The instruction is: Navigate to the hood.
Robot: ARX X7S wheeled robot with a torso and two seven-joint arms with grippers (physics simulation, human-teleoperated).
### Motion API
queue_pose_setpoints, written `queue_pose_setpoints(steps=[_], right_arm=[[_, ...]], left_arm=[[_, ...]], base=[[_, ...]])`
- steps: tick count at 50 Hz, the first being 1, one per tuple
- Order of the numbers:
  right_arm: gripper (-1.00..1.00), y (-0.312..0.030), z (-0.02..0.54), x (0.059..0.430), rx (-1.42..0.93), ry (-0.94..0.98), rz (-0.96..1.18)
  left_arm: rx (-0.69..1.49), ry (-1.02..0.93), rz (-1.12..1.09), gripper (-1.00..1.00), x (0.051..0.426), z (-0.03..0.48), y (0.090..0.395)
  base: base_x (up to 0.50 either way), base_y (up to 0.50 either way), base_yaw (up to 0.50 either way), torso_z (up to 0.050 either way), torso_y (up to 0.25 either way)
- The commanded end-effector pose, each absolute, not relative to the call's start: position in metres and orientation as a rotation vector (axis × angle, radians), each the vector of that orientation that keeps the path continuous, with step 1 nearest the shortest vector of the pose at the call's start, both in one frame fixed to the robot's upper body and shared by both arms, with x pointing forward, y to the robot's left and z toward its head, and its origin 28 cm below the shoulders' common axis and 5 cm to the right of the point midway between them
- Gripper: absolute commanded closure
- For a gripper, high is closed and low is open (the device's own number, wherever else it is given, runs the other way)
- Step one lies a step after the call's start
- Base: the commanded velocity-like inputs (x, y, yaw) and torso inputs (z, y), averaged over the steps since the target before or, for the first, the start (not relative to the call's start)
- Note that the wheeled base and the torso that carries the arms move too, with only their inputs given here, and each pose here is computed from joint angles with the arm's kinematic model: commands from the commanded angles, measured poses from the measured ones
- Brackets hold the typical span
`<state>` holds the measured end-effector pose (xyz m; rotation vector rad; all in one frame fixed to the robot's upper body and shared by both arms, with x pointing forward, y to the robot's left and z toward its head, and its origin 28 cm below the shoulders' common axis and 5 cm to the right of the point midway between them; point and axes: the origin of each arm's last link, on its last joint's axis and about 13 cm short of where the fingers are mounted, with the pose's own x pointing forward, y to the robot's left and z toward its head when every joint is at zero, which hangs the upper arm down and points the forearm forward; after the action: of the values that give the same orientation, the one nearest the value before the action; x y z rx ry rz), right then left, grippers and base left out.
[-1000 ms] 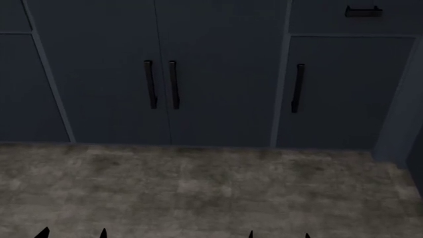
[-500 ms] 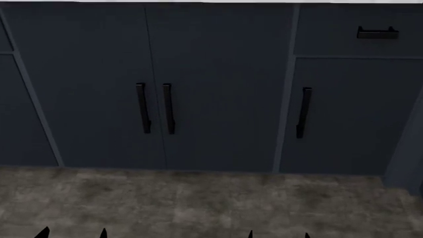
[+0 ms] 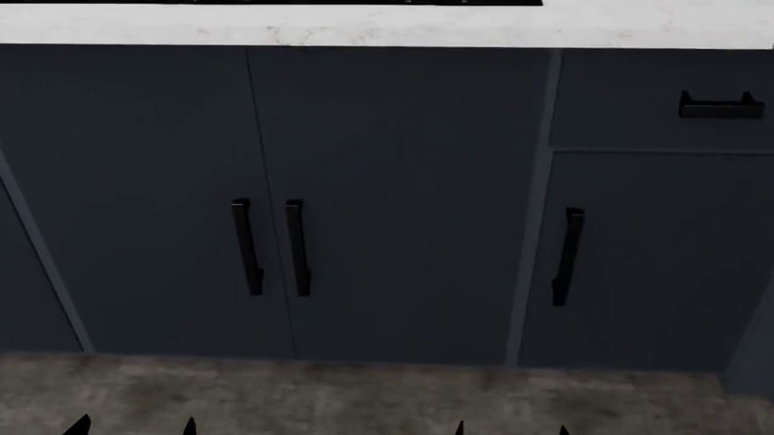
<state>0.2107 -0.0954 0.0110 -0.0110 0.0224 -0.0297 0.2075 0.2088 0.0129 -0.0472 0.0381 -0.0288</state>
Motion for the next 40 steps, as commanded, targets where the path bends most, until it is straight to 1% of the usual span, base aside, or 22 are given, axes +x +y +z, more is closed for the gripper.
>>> queue_pose_setpoints(steps=[1, 22, 34, 40], right_arm=[[-1.0, -0.0948, 0.0123, 0.2123, -0.011, 0.017, -0.024], [-1.0, -0.094, 0.0117, 0.2126, -0.013, 0.018, -0.028], [-1.0, -0.0937, 0.0121, 0.2125, -0.014, 0.015, -0.03], [-1.0, -0.094, 0.0115, 0.2126, -0.017, 0.012, -0.02]], left_arm=[[-0.033, 0.017, -0.015, -1.0, 0.2095, 0.014, 0.2078], [-0.032, 0.017, -0.014, -1.0, 0.2101, 0.0131, 0.2086], [-0.033, 0.017, -0.014, -1.0, 0.2101, 0.0132, 0.2089], [-0.034, 0.015, -0.016, -1.0, 0.2103, 0.0133, 0.2085]], base=[[0.0, 0.48, 0.0, 0.0, 0.0], [0.0, 0.47, 0.0, 0.0, 0.001], [0.0, 0.4, 0.0, 0.0, 0.0], [0.0, 0.23, 0.0, 0.0, 0.002]])
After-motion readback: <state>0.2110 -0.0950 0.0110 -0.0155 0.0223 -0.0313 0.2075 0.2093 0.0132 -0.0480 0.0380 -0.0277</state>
